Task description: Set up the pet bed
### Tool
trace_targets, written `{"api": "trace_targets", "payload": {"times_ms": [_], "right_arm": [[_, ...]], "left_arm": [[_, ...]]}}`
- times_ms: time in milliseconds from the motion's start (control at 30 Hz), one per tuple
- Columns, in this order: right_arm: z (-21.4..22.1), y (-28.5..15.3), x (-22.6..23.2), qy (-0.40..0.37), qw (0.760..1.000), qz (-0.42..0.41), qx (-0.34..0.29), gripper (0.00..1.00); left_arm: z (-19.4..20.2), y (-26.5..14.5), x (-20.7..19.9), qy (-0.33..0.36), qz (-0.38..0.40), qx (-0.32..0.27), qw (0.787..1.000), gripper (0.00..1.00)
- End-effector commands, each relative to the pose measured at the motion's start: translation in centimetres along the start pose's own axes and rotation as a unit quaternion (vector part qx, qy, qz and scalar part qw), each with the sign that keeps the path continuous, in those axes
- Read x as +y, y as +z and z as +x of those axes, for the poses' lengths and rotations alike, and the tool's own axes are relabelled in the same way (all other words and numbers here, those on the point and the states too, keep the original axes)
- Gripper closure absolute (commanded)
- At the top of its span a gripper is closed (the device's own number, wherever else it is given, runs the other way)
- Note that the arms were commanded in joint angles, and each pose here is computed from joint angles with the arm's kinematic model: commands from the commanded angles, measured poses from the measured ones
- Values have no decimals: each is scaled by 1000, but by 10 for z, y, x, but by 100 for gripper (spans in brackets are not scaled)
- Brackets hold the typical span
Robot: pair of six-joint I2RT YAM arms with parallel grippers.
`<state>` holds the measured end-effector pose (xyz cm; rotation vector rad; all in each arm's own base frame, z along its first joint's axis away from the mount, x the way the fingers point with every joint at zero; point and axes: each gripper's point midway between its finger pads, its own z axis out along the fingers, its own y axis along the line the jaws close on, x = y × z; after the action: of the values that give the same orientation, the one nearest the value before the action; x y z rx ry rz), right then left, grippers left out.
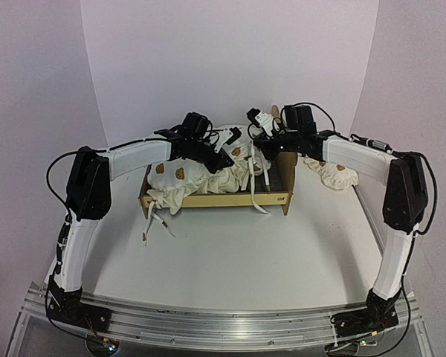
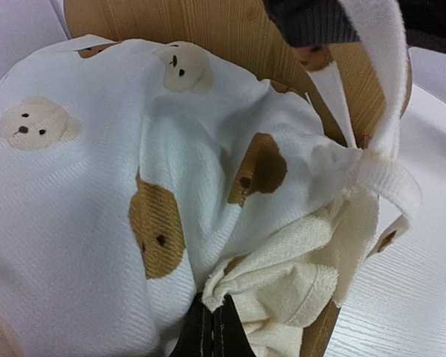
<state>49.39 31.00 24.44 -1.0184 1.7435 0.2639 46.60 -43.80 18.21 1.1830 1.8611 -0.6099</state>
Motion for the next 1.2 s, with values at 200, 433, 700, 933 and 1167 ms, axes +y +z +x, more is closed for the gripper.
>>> {"api": "trace_targets", "payload": {"times_ms": [200, 433, 700, 933, 1167], "right_arm": [[-36, -10, -17, -35, 998, 20, -48, 100], [-8, -4, -15, -21, 999, 16, -17, 100], [7, -16, -2, 13, 1000, -9, 15, 100], [-3, -32, 0, 39, 999, -18, 19, 100], [-22, -43, 3, 65, 997, -34, -2, 100]], "left_arm": [[-40, -30, 7, 3, -16, -38, 999, 100], [-38, -28, 6, 2, -15, -37, 999, 100], [-37, -27, 8, 4, -18, -37, 999, 100], [-37, -27, 8, 7, -19, -37, 999, 100], [-35, -25, 8, 7, -18, -35, 999, 100]]}}
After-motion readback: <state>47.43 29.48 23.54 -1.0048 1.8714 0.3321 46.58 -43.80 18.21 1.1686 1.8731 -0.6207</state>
